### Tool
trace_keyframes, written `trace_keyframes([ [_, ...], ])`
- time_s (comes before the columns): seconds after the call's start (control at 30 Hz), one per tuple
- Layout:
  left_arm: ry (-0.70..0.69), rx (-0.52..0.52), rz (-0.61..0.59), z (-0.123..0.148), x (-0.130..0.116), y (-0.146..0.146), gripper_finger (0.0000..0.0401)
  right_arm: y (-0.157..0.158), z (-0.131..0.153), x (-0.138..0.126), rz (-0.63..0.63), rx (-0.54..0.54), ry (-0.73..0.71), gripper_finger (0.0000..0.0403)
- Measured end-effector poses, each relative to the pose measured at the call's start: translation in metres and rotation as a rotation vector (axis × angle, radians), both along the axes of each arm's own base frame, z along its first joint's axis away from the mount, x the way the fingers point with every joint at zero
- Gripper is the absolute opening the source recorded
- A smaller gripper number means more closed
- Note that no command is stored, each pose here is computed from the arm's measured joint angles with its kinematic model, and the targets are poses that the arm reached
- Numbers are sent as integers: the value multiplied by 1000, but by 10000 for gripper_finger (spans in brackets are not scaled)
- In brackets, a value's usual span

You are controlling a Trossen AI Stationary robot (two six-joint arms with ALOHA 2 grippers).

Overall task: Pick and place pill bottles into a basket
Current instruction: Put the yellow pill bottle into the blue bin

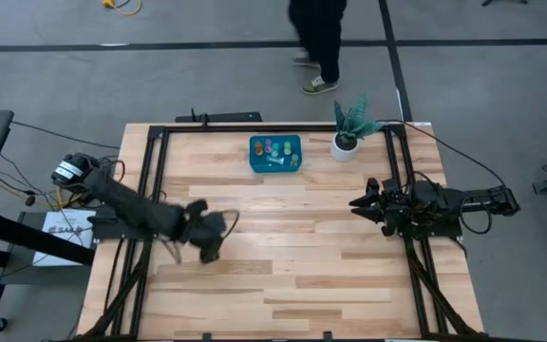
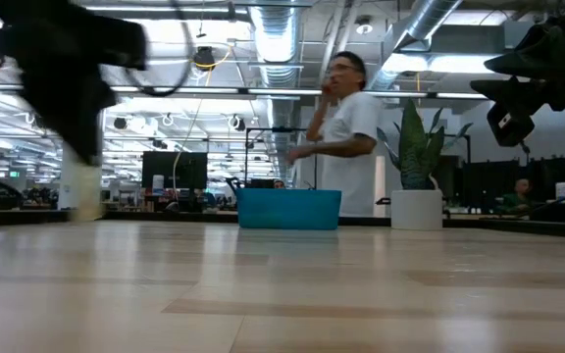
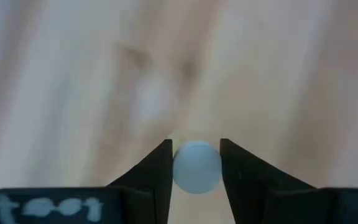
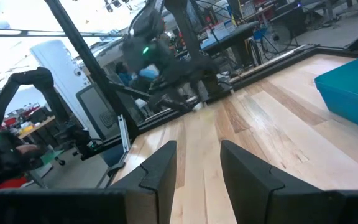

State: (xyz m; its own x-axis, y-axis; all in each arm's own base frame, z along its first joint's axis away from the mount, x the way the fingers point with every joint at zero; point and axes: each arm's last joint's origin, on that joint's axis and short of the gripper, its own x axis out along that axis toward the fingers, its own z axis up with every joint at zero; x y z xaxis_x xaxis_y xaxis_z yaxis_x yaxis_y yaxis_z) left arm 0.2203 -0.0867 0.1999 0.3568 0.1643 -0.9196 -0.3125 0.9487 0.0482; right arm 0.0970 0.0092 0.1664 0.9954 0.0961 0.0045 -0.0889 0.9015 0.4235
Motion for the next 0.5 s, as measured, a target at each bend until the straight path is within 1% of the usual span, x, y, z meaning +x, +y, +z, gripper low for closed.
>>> trace_keyframes([
  [0.07, -39, 53, 24, 8, 12, 19, 97, 0, 0, 0, 0, 0, 0, 118],
  [0.13, -107, 81, 48, 19, 27, 40, 94, 0, 0, 0, 0, 0, -1, 118],
  [0.23, -226, 127, 97, 35, 46, 74, 97, 0, 0, 0, 0, 0, 0, 118],
  [0.3, -332, 155, 138, 50, 58, 98, 104, 0, 0, 0, 0, 0, 0, 118],
  [0.4, -486, 182, 203, 71, 68, 133, 106, 0, 0, 0, 0, 0, 0, 118],
  [0.5, -617, 177, 242, 87, 71, 166, 101, 0, 0, 0, 0, 0, 0, 118],
])
